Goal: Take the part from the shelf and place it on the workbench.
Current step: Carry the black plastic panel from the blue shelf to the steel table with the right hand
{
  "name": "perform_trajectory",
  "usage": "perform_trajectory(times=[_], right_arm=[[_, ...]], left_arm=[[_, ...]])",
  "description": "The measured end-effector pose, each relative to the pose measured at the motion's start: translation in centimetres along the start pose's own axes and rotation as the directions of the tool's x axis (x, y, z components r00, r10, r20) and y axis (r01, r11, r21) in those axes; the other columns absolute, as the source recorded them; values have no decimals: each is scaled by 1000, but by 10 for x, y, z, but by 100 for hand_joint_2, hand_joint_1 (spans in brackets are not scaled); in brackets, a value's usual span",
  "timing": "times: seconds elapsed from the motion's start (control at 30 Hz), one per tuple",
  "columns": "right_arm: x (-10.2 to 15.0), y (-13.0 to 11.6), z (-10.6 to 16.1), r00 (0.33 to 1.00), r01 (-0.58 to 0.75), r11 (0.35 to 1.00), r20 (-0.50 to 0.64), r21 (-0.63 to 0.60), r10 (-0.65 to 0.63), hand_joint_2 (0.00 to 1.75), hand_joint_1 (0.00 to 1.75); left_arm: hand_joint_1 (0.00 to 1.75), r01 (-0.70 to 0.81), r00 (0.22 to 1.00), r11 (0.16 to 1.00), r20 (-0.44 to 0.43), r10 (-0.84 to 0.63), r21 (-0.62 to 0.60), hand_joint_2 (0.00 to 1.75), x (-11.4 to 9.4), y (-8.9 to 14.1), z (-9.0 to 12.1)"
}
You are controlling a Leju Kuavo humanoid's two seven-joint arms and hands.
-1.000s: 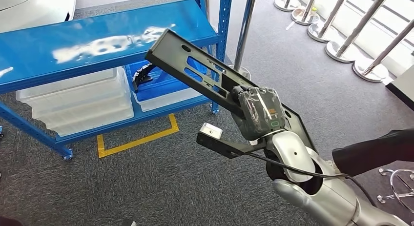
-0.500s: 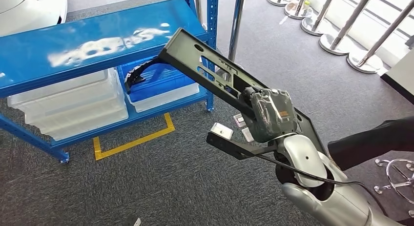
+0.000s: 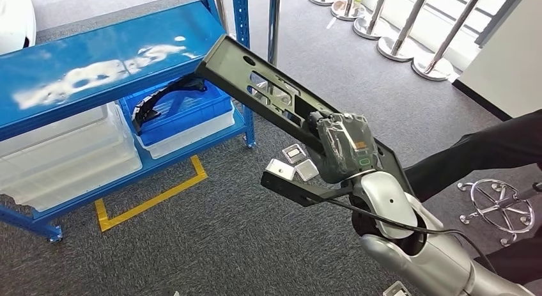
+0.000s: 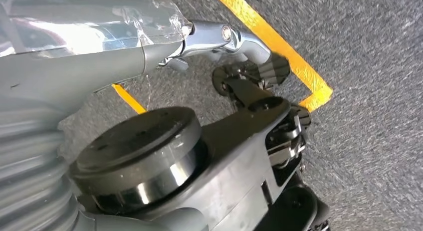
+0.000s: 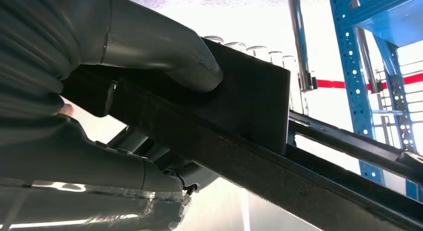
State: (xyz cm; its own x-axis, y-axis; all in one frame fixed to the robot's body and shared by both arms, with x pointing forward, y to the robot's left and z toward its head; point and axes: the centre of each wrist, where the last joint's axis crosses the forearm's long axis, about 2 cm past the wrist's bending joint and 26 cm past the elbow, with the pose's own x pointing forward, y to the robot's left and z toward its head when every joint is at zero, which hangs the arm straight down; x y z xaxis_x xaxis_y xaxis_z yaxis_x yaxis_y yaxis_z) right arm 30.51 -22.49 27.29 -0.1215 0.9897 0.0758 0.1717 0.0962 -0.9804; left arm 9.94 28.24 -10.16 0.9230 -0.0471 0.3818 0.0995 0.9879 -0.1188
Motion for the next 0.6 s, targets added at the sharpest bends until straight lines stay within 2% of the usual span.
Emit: perform_trajectory(times=[0.27, 0.6], right_arm=[[-4, 5, 4, 1000, -4, 1000, -19, 22, 4, 175, 175], [-2, -3, 0, 1000, 10, 1000, -15, -6, -10, 175, 175]], left_arm=[[0, 17, 1000, 1000, -1, -17, -13, 175, 4, 0, -1], [0, 5, 1000, 1000, 6, -5, -25, 175, 5, 0, -1]])
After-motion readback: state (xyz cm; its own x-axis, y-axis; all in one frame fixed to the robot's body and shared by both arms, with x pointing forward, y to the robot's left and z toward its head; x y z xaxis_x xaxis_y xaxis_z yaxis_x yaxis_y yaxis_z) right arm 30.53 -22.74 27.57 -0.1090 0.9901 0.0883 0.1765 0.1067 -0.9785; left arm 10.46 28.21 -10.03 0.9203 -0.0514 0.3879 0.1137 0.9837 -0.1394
